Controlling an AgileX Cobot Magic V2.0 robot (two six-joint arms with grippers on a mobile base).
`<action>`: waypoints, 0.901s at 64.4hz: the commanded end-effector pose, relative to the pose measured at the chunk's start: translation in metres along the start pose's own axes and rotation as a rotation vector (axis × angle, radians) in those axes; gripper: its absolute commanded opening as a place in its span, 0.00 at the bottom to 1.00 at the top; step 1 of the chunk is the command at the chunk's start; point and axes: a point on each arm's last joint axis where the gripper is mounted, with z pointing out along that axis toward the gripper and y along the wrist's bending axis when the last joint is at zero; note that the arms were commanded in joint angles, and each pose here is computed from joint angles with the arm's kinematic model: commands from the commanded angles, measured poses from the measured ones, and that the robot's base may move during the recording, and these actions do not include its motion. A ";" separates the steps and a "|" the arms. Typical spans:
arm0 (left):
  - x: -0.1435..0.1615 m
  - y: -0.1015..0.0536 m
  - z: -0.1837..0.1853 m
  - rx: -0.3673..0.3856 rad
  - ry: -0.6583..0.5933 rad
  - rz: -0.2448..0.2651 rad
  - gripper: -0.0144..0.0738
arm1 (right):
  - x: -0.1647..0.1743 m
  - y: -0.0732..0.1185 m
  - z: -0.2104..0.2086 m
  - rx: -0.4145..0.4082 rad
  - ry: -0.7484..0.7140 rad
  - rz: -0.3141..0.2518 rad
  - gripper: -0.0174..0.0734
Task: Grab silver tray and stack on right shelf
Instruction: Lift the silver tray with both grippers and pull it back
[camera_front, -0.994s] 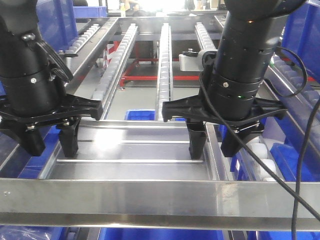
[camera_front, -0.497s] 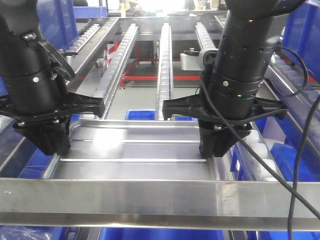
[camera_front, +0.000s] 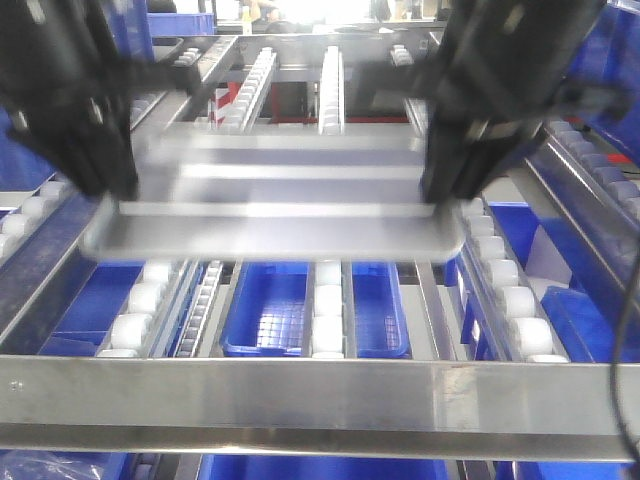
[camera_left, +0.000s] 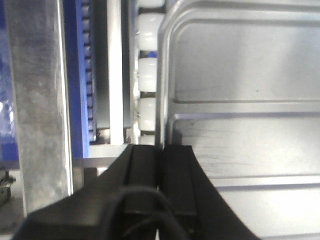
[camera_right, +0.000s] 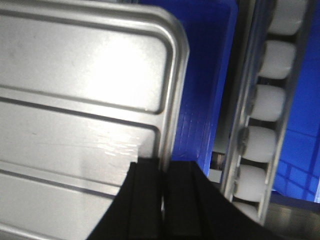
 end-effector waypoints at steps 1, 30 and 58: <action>-0.006 -0.003 -0.040 0.044 -0.109 0.003 0.06 | -0.011 -0.001 -0.036 -0.023 -0.108 -0.031 0.25; 0.025 -0.035 -0.072 0.107 -0.075 0.095 0.06 | 0.021 0.003 -0.062 -0.013 -0.057 -0.070 0.25; 0.026 -0.035 -0.072 0.106 -0.064 0.096 0.06 | 0.022 0.003 -0.061 -0.015 -0.057 -0.071 0.25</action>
